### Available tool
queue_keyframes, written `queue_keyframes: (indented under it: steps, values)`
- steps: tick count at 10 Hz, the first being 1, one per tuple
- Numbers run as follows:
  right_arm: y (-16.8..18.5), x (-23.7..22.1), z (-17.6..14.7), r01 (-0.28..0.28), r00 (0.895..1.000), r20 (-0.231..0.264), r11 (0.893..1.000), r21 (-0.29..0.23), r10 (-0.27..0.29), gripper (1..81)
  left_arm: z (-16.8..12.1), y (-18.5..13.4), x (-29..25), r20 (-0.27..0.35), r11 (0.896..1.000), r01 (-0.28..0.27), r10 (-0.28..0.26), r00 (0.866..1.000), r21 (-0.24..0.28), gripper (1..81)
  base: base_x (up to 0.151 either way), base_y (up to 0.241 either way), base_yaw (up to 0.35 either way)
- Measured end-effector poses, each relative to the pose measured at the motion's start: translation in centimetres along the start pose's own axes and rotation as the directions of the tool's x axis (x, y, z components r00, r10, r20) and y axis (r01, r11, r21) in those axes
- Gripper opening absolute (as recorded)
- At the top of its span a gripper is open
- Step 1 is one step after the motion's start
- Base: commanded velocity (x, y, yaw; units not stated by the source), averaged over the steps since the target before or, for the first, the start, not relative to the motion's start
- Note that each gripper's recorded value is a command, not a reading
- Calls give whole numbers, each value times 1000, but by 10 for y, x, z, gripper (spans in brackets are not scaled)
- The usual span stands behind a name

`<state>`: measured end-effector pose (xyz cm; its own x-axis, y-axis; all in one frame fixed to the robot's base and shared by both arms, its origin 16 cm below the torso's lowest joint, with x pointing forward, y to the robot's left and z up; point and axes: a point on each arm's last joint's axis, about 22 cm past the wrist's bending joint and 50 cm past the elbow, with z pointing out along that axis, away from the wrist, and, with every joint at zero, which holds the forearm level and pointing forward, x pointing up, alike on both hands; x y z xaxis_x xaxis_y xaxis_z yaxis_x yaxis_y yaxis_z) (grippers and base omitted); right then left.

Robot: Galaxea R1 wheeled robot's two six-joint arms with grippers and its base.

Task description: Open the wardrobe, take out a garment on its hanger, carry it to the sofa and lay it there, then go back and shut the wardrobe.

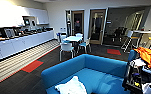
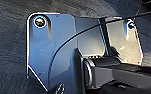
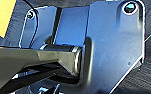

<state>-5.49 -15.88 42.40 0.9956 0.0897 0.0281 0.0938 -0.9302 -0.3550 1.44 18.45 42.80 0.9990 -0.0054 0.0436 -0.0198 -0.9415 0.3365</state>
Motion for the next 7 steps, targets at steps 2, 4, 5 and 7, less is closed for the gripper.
queue_keyframes:
  steps: [2,4,5,7]
  values:
    - [24,0,-6,3,1000,2,1000,-31,-3,811,-1,-5,-1,1,1000,2,-2,1000,7,811,0,0,225]
    - [38,-5,-10,5,1000,20,999,-51,-4,811,-3,-11,2,-4,1000,4,-4,1000,12,811,0,0,263]
    - [42,-10,-12,6,999,33,998,-58,-4,811,-5,-17,1,-4,1000,4,-4,1000,20,811,0,0,265]
    - [50,6,-13,11,1000,17,998,-68,-10,811,-5,-18,-3,3,1000,7,-7,1000,22,811,0,0,265]
